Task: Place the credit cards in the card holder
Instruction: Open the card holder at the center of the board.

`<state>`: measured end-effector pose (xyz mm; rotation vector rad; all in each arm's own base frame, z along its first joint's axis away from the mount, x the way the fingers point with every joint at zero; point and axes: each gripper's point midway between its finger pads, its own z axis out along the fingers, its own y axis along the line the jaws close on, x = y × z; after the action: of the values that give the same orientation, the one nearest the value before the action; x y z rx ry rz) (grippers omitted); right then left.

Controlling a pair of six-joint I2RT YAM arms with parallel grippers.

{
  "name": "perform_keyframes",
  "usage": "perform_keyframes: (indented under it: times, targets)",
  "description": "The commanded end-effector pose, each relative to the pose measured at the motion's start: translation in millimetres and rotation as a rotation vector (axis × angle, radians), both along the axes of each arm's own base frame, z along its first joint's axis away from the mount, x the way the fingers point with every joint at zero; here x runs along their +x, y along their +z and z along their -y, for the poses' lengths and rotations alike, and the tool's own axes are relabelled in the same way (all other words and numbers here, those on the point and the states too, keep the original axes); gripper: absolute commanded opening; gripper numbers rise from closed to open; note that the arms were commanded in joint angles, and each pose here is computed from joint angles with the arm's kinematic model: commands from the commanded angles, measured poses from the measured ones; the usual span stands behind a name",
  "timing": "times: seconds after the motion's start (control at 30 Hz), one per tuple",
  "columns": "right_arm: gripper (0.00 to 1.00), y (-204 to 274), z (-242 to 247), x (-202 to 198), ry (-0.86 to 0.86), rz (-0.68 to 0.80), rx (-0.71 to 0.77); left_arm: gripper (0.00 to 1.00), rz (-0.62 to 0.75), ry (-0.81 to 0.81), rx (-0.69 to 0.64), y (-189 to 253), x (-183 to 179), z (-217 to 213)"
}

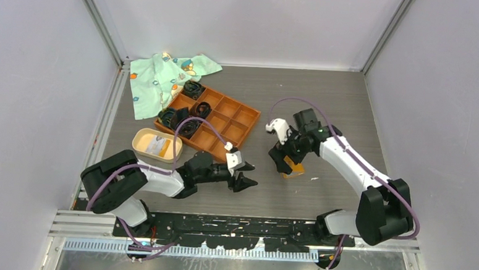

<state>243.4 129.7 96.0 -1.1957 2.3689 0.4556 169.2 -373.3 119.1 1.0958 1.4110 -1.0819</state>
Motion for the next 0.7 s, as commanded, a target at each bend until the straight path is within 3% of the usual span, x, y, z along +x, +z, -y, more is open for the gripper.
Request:
perform_keyframes:
  times: [0.0, 0.2, 0.27, 0.37, 0.53, 0.67]
  targets:
    - [1.0, -14, 17, 19, 0.04, 0.172, -0.21, 0.55, 0.079, 0.035, -0.087, 29, 3, -4]
    - [1.0, -32, 31, 23, 0.046, 0.208, -0.389, 0.55, 0.047, 0.044, -0.088, 26, 1, -8]
    - [0.95, -33, 38, 26, 0.032, 0.227, -0.441, 0.54, 0.044, 0.045, -0.089, 26, 1, -8]
    - [0.78, -27, 39, 31, 0.002, 0.244, -0.444, 0.54, 0.042, 0.048, -0.089, 26, 1, -8]
    - [0.36, -19, 37, 31, -0.015, 0.242, -0.425, 0.54, 0.062, 0.044, -0.084, 25, 1, -10]
    - [0.11, -9, 39, 33, -0.043, 0.252, -0.395, 0.54, 0.089, 0.039, -0.077, 24, 0, -12]
